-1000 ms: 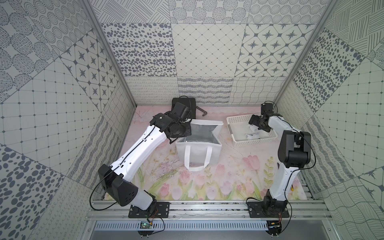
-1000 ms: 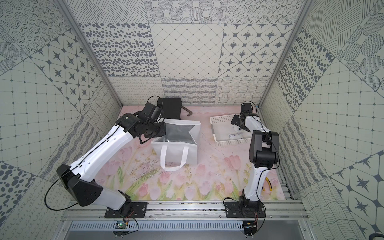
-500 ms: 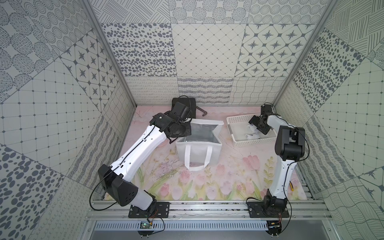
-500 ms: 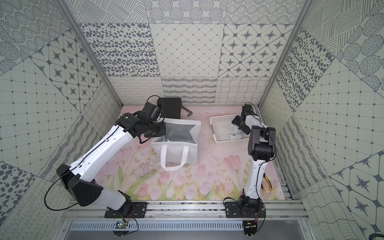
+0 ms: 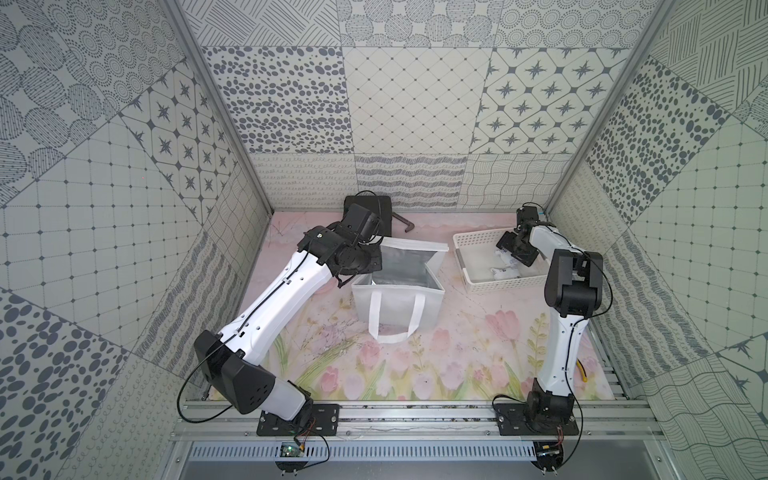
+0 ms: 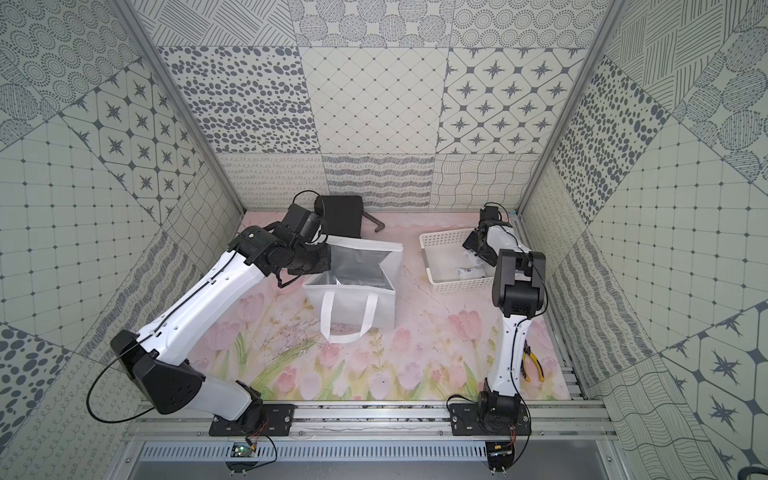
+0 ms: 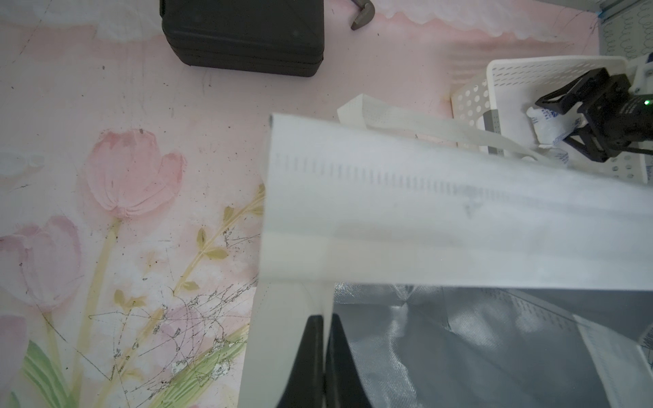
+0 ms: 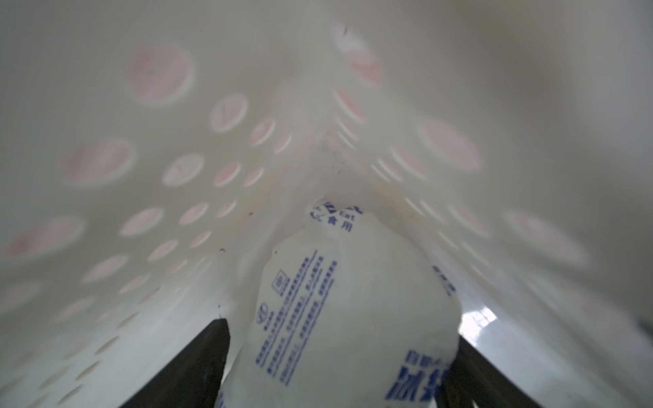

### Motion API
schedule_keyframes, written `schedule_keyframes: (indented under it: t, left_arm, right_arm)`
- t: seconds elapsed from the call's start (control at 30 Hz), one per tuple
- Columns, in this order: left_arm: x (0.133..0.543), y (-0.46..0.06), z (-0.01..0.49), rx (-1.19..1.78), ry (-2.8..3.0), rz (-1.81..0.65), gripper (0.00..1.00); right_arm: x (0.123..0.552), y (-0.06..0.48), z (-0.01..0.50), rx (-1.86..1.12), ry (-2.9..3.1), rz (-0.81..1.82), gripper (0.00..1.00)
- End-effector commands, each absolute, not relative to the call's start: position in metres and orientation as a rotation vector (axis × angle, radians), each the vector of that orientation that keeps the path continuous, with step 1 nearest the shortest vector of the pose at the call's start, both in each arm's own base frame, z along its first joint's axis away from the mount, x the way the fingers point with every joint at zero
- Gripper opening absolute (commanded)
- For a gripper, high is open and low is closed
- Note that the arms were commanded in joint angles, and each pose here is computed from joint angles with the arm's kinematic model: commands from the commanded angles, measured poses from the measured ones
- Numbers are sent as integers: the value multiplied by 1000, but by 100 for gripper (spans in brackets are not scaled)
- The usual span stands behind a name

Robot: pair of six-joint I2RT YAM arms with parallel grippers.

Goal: Place the ice pack in the delivery bag
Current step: Pick up the ice pack from the center of the board.

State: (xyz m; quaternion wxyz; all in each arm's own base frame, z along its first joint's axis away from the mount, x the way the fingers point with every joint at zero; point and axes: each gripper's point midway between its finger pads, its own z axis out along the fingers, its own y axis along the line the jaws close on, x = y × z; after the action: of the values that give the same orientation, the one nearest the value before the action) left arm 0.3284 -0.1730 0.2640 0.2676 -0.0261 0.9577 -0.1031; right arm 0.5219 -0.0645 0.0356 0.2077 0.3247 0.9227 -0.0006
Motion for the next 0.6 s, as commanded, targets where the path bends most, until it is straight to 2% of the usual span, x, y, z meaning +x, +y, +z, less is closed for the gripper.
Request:
schedule_keyframes:
  t: [0.0,0.07,0.17,0.37,0.57]
  left_arm:
    - [325,-165,263,-80,2584,-253,0]
    - [324,-165,263,-78,2585,-256,0]
    - [322,-164,264,-76,2586,-255,0]
    - [319,-163,265,-81,2580,-263,0]
    - [319,-164,267,-79,2575,-279,0]
  right_arm:
    - [504,-58,9,903,2679,-18,80]
    - [505,-54,10,885,2688,3,72]
    - [506,-51,16,865,2687,35,50]
    - [510,-49,67,801,2591,77,46]
    - [507,-41,148,707,2443,172,43]
